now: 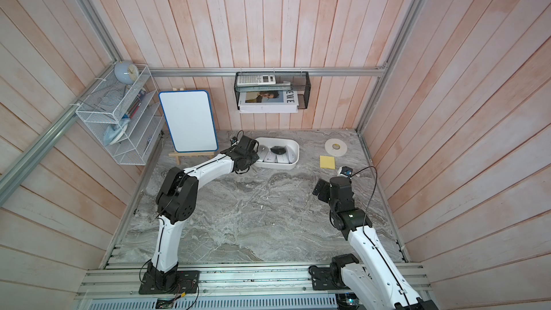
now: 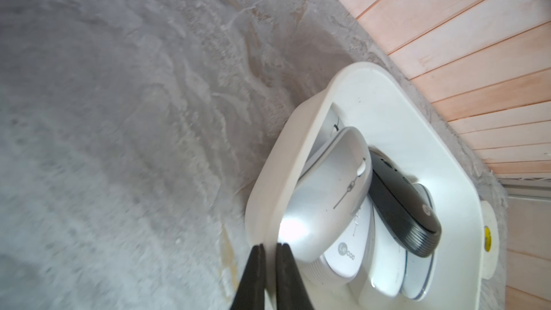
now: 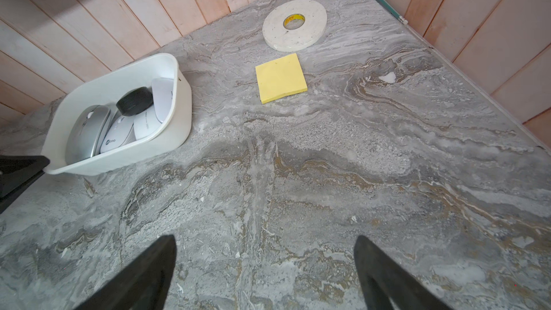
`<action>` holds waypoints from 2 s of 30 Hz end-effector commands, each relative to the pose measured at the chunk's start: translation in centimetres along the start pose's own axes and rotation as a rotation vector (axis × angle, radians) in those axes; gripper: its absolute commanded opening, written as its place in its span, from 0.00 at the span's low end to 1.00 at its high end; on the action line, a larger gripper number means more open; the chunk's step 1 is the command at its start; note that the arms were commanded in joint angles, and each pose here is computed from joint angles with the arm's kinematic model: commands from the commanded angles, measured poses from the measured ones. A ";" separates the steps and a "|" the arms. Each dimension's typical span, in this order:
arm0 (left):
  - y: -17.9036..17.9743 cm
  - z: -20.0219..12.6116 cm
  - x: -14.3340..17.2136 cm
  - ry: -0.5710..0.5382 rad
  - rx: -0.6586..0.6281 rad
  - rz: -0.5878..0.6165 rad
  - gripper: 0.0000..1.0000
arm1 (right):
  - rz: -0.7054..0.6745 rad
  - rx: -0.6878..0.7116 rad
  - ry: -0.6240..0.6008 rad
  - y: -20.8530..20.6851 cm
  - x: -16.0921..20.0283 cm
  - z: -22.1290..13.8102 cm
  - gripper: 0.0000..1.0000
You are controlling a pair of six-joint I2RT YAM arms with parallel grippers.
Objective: Take out the mouse from the storage box
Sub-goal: Move the storage box to the center of the board.
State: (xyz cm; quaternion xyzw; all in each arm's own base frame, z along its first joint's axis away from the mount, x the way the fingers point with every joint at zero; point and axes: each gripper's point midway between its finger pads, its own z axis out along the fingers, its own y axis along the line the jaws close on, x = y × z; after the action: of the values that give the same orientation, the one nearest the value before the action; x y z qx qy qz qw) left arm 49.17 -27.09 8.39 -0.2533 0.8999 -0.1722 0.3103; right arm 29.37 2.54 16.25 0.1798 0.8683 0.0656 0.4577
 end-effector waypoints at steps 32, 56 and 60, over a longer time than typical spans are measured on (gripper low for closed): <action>2.1 -4.6 0.7 0.022 0.079 0.244 0.93 | 0.084 -0.204 0.357 10.4 1.1 10.3 0.96; -0.6 -5.6 6.3 0.160 0.215 0.287 0.91 | 0.048 -0.357 0.547 17.3 5.4 12.0 0.92; -0.3 -7.1 7.6 0.143 0.221 0.289 0.91 | 0.060 -0.356 0.552 16.7 6.6 11.0 0.91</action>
State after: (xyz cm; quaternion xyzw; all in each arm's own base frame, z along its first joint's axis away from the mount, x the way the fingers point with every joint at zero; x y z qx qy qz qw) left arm 40.06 -29.08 7.43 -0.0733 0.9390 -0.2074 0.2642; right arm 40.19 18.69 8.22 0.1071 0.9363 0.2491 0.2232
